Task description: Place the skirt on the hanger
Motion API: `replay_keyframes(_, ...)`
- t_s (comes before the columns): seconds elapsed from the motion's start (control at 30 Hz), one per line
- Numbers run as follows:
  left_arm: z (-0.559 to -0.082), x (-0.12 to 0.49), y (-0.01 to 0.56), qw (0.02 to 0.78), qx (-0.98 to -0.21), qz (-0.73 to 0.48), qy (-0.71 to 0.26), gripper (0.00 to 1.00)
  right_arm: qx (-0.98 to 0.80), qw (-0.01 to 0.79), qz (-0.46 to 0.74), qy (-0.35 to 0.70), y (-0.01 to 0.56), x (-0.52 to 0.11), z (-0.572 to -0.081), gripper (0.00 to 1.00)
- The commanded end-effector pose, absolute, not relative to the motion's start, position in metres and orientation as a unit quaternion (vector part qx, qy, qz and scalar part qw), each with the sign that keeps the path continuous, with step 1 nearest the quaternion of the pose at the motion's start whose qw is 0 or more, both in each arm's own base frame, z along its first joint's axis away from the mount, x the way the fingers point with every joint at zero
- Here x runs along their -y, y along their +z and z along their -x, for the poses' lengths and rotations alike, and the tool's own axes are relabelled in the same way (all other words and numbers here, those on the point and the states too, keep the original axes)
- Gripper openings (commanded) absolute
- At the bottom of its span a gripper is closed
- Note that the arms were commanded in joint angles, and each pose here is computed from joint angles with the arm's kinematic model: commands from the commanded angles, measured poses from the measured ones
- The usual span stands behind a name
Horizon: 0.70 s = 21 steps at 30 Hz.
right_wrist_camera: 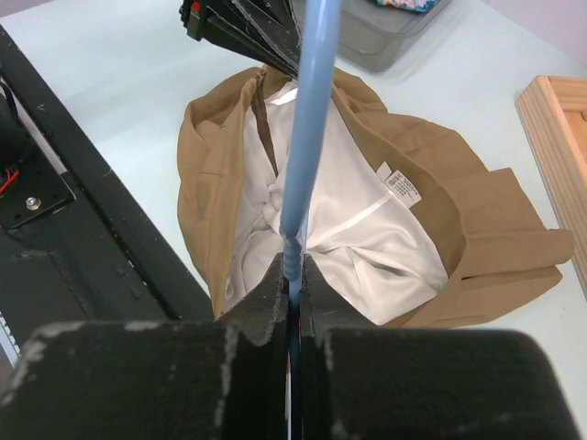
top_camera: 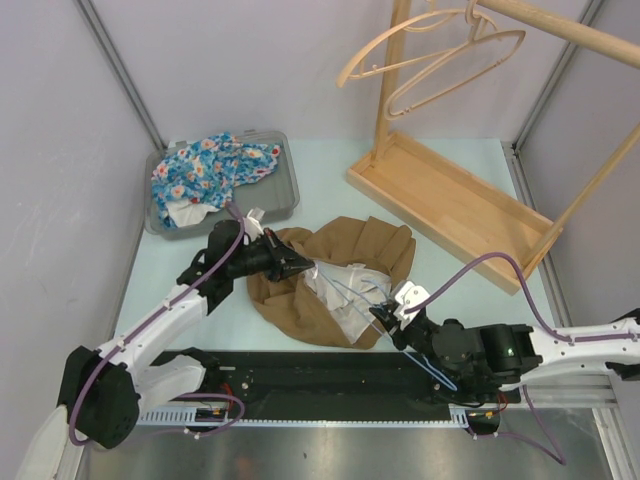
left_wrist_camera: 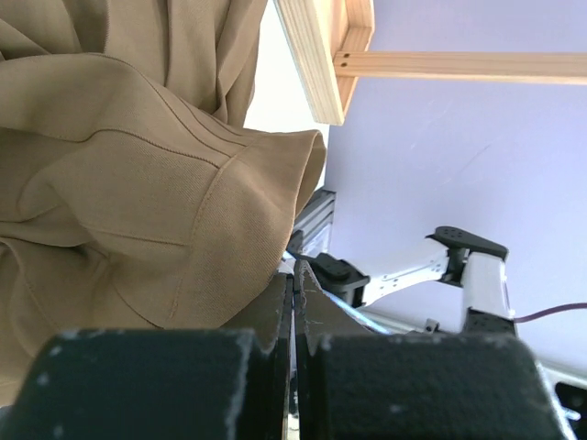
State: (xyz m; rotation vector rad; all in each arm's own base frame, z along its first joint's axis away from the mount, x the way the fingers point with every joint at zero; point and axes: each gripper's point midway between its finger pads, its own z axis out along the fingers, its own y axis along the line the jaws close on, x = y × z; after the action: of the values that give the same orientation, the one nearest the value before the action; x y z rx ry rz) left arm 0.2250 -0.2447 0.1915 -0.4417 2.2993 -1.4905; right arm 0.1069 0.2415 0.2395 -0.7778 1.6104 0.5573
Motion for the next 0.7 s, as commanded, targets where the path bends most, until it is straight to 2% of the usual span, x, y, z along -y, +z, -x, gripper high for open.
replay_keyframes(0.0,-0.233,0.245,0.207,0.187,-0.792,0.167,-0.557,0.00,-0.680,0.619,0.303,0.249,0.259,-0.241,-0.105,0.00)
replay_keyframes(0.27,-0.241,0.238,0.201,0.187,-0.789,0.193,-0.552,0.00,-0.669,0.627,0.322,0.238,0.257,-0.245,-0.083,0.00)
replay_keyframes(0.67,-0.238,0.239,0.204,0.180,-0.785,0.191,-0.561,0.00,-0.662,0.661,0.295,0.194,0.245,-0.244,-0.094,0.00)
